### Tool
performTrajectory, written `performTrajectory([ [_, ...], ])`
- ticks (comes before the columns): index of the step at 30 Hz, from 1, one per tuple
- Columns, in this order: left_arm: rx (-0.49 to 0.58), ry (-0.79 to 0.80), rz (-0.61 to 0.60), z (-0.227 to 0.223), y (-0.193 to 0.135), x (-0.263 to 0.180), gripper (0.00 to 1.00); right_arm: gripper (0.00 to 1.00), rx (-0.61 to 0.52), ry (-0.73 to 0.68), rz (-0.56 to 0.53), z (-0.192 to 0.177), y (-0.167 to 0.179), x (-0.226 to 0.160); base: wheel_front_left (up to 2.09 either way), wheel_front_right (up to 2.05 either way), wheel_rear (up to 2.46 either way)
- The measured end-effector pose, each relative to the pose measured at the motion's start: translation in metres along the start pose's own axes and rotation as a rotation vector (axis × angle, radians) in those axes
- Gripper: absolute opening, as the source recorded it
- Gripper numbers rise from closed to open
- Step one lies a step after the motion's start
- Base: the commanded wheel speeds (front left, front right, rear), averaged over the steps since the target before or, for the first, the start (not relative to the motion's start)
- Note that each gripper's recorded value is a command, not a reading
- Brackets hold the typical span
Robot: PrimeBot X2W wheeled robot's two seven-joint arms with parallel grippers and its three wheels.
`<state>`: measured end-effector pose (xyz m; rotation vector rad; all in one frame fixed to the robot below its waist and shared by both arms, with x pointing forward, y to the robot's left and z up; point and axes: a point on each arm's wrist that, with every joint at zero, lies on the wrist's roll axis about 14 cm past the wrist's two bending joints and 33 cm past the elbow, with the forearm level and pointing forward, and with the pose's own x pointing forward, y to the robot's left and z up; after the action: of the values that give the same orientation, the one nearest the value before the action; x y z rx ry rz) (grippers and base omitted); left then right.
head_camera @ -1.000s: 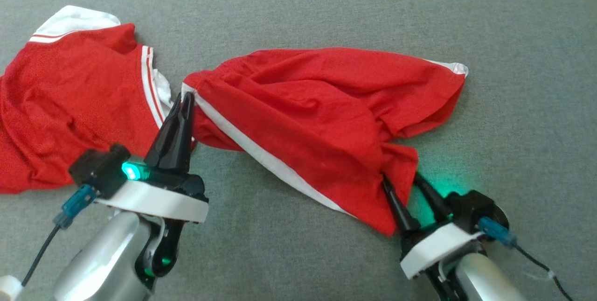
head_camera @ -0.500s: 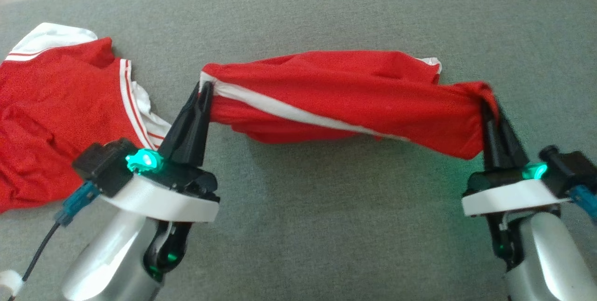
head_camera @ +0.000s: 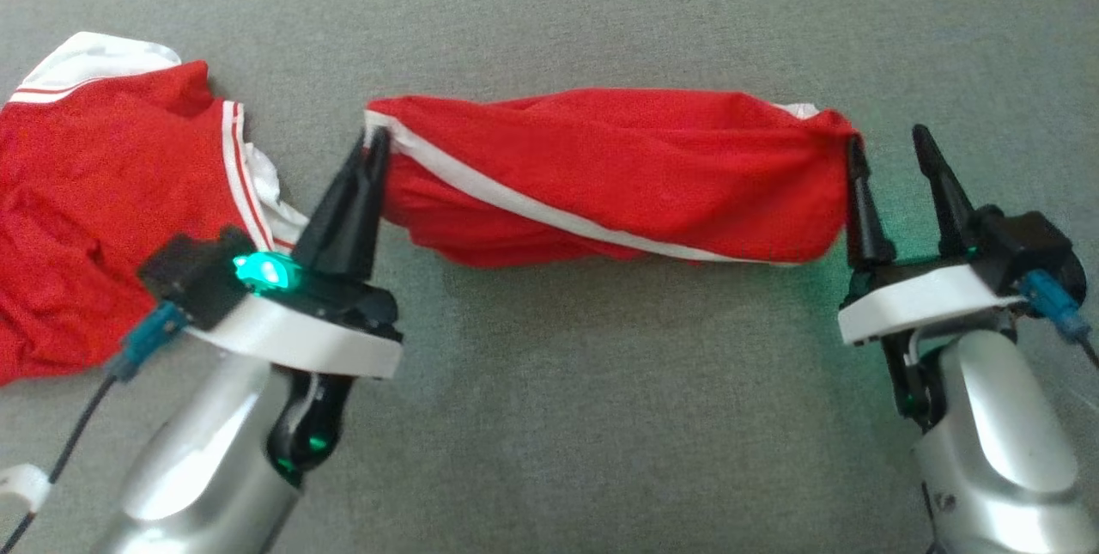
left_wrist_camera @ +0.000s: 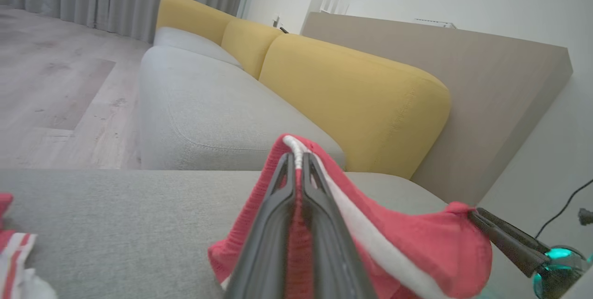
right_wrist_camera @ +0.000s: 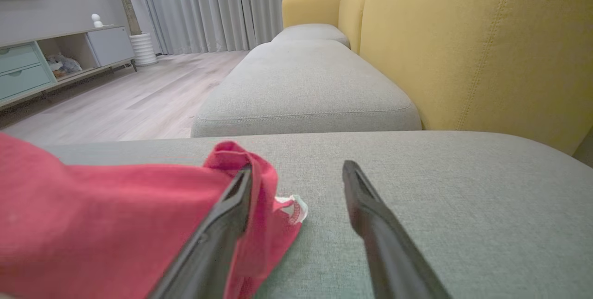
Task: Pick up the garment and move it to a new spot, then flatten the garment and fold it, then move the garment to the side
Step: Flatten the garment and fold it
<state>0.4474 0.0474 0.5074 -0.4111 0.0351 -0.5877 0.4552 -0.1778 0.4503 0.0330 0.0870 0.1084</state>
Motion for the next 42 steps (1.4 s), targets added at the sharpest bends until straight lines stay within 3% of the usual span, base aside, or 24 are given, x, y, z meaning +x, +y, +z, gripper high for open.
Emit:
performTrajectory([
  [6,-0.003,-0.043,0.059,0.013,0.022,-0.002,0.00,1.00,0.021,0.057,0.028,-0.024,0.014,-0.027,0.00,0.00,0.00],
  [13,-0.014,-0.052,0.097,0.013,0.036,-0.008,0.00,1.00,0.094,0.209,0.228,-0.070,0.077,-0.070,0.00,0.00,0.00],
  [24,-0.007,-0.053,0.113,0.013,0.039,-0.013,0.00,1.00,0.037,0.227,0.304,-0.074,0.089,-0.045,0.00,0.00,0.00],
  [25,-0.005,-0.052,0.117,0.013,0.040,-0.014,0.00,0.85,0.034,0.232,0.310,-0.076,0.090,-0.045,0.00,0.00,0.00],
  [26,-0.005,-0.052,0.120,0.013,0.041,-0.014,0.00,0.38,0.031,0.239,0.314,-0.078,0.091,-0.046,0.00,0.00,0.00],
  [27,-0.004,-0.052,0.122,0.013,0.041,-0.015,0.00,0.11,0.030,0.244,0.316,-0.079,0.092,-0.046,0.00,0.00,0.00],
  [28,-0.004,-0.052,0.123,0.013,0.041,-0.016,0.00,0.00,0.026,0.247,0.319,-0.080,0.092,-0.046,0.00,0.00,0.00],
  [35,0.012,-0.063,0.117,0.019,0.038,-0.017,0.00,0.00,0.021,0.199,0.302,-0.066,0.087,-0.042,0.00,0.00,0.00],
  [42,0.081,-0.138,0.028,0.053,0.012,-0.014,0.00,0.00,0.040,-0.024,0.192,0.004,0.053,-0.041,0.00,0.00,0.00],
])
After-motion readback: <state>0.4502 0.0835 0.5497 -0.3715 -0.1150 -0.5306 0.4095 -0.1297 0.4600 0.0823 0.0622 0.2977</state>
